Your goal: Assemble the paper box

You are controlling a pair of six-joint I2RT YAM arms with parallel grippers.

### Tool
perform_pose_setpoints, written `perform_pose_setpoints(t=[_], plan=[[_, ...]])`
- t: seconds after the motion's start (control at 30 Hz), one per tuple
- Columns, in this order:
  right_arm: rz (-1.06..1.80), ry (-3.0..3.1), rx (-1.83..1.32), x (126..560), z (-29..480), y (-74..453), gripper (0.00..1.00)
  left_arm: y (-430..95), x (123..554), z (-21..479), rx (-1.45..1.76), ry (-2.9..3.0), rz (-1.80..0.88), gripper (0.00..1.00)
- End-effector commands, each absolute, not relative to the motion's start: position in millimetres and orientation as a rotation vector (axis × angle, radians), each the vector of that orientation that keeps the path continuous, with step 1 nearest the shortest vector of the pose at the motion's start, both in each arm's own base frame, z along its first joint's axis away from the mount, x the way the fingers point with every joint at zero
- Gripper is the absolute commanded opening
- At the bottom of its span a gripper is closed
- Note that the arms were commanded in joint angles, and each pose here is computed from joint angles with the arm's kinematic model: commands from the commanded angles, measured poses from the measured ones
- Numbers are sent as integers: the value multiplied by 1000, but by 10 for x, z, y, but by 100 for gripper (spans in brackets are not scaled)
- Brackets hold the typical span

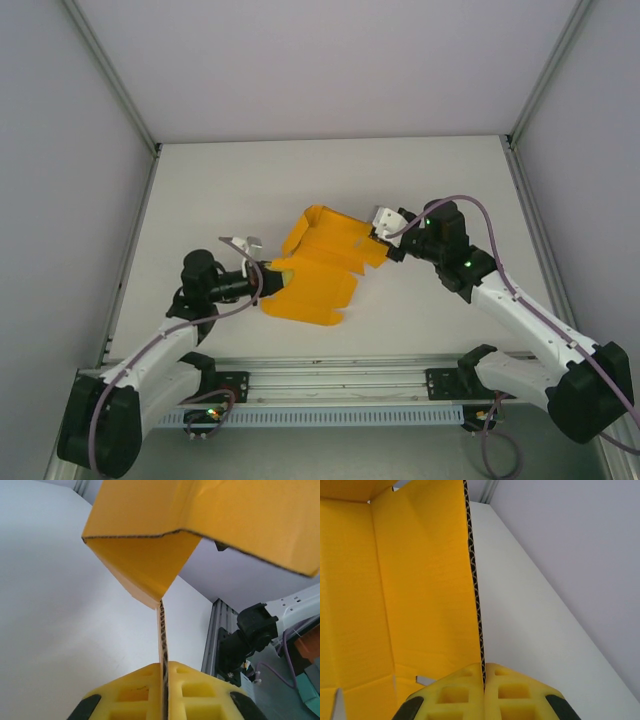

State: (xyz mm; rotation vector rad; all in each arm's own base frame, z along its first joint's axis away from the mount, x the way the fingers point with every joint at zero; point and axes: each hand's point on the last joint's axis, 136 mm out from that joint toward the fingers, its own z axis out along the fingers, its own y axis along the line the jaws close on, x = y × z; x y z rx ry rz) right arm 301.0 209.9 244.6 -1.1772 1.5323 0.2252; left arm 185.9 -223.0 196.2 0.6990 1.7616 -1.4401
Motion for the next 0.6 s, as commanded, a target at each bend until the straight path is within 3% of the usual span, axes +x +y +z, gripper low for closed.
perform_pose_setpoints(t=[0.0,0.03,0.1,0.13,0.27,0.57], plan=[[277,1550,-1174,2976,2464,2136,0,-2150,2034,1989,638,1832,-1277,45],[273,1553,-1176,2972,2460,2129,0,-2080,2115,1894,584,1911,-1194,45],[259,1566,-1180,2973,2432,2109,0,-1913,2237,1754,484,2031,-1034,88],[254,1573,-1184,2975,2412,2102,0,-1813,2301,1715,420,2066,-959,100],[223,1633,-1220,3007,2233,2089,0,-1531,2375,1666,289,2102,-778,100],[111,1648,-1297,3120,2001,2211,0,-1241,2845,1904,7,2034,-787,100]])
